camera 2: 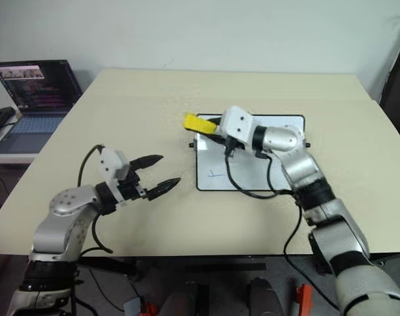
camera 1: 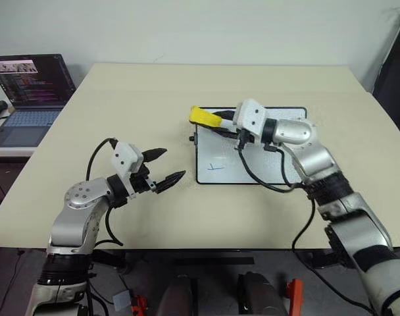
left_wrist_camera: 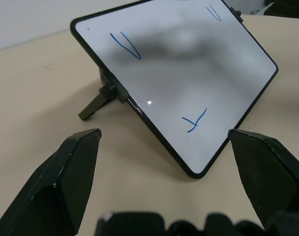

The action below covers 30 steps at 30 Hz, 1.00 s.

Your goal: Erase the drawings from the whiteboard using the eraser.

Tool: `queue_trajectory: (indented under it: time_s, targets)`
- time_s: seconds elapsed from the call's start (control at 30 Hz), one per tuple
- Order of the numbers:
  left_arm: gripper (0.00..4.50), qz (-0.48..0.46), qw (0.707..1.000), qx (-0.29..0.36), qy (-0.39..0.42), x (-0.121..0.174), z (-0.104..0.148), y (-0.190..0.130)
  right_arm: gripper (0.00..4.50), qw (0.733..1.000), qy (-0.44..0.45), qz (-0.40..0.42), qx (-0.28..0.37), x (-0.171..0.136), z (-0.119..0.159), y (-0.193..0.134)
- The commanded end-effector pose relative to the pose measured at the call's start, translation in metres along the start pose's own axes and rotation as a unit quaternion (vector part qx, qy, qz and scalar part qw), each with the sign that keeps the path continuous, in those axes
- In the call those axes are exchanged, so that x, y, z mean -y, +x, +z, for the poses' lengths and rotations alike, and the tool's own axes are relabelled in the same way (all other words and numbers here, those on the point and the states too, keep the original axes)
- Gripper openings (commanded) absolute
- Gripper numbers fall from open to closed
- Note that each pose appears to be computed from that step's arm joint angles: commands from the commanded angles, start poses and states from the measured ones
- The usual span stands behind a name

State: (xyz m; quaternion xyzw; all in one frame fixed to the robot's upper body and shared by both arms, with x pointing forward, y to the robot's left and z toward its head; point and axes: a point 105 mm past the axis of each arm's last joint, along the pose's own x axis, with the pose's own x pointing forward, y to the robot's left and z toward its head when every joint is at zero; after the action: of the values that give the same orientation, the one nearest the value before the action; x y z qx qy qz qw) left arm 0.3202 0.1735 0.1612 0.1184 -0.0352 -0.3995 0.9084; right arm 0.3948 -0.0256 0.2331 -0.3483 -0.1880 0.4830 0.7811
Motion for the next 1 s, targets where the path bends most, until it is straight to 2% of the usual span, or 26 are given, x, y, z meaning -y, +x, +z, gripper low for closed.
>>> queue_trajectory:
  time_s: [0.03,0.2,0.47,0.63,0.9,1.0]
  targets:
    - [4.5,0.002,0.997,0.046,0.055,-0.002,0.041,-0.006,1.02,0.999,-0.02,-0.043,0.0,0.021,-0.004,0.003]
    - [4.5,-0.011,0.997,0.05,0.065,0.003,0.057,-0.012,1.01,0.998,-0.014,-0.054,-0.024,0.024,-0.022,0.006]
    - [4.5,-0.012,0.998,0.023,0.059,0.006,0.054,-0.02,1.01,0.995,-0.011,-0.049,-0.086,0.021,-0.049,0.005]
    - [4.5,-0.01,0.998,0.02,0.056,0.006,0.053,-0.021,1.01,0.995,-0.002,-0.01,-0.103,0.006,-0.058,0.006]
    - [4.5,-0.008,0.998,0.018,0.055,0.005,0.052,-0.02,1.0,0.987,0.038,0.094,-0.124,-0.043,-0.081,0.001]
    - [4.5,-0.009,0.998,0.017,0.055,0.004,0.052,-0.02,1.0,0.986,0.049,0.096,-0.123,-0.046,-0.083,0.001]
